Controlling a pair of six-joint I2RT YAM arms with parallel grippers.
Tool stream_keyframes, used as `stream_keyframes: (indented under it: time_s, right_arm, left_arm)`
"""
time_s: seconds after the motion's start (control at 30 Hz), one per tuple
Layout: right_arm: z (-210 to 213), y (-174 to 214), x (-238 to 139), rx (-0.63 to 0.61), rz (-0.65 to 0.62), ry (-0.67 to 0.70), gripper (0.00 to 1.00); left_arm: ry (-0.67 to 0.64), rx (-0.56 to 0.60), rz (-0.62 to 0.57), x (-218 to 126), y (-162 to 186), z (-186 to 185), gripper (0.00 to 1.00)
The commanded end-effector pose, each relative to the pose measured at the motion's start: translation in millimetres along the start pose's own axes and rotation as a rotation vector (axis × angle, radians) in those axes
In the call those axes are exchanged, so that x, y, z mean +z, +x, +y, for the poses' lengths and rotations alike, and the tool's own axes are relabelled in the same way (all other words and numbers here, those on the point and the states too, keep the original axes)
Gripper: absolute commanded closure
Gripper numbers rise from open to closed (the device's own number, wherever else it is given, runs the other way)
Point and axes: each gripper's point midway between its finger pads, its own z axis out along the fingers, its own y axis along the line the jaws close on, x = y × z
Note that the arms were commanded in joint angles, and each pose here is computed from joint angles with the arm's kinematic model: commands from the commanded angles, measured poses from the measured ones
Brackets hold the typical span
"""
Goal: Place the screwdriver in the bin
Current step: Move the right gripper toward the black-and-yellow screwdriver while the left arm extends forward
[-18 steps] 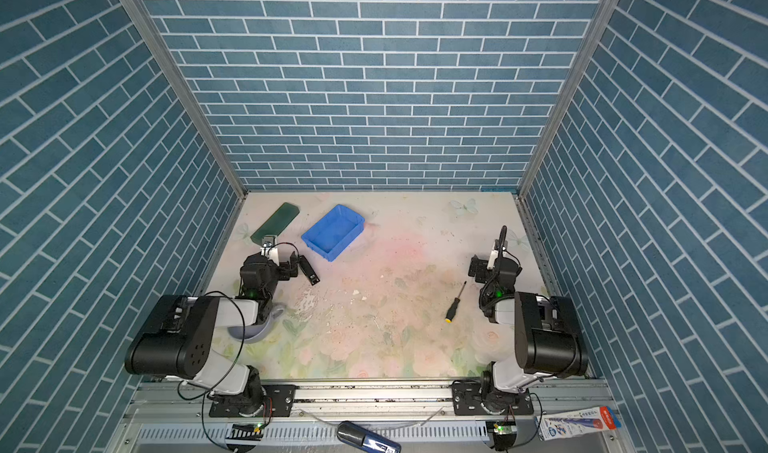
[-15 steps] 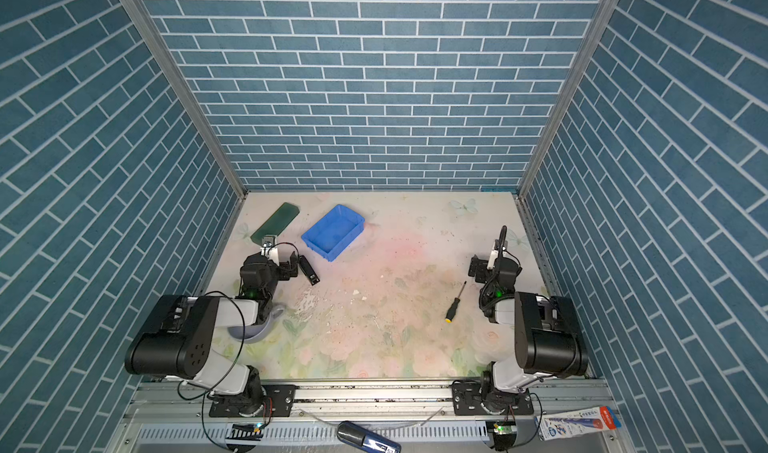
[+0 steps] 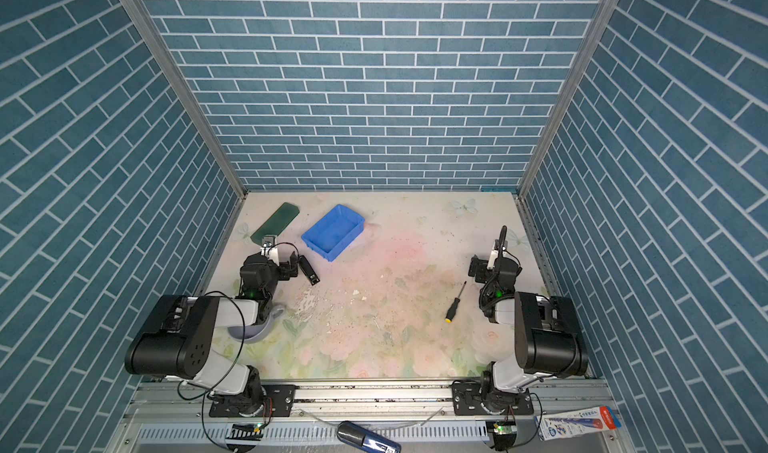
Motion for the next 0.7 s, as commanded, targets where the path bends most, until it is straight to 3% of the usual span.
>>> stream_keyframes:
  time_s: [0.0,0.17,0.4,0.57,0.67]
  right_arm:
    - [-2,-12,4,0.004,-0.032,0.011,0.01]
    - [-4,-20,-2,0.009,-0.043,0.019,0.01]
    - [-1,-44,-23,0.006,-0.055,0.008,0.01]
    - [0,-61,-38,0.097,-0.004,0.004,0.01]
    - [0,-61,-46,0.188,0.061,0.007,0.01]
  left_arm:
    - [0.003,-0.002,0.003,1,0,1,0.0]
    - [0.017,0.008,-0.015,-2,-5,-1,0.0]
    - [0.083,0.123,-0.035,-25,-40,-24,0.0]
    - [0.188,0.221,-0.084,-53,-68,-65,0.0]
    - [0.303,0.281,-0.129,-75,-80,-110,0.0]
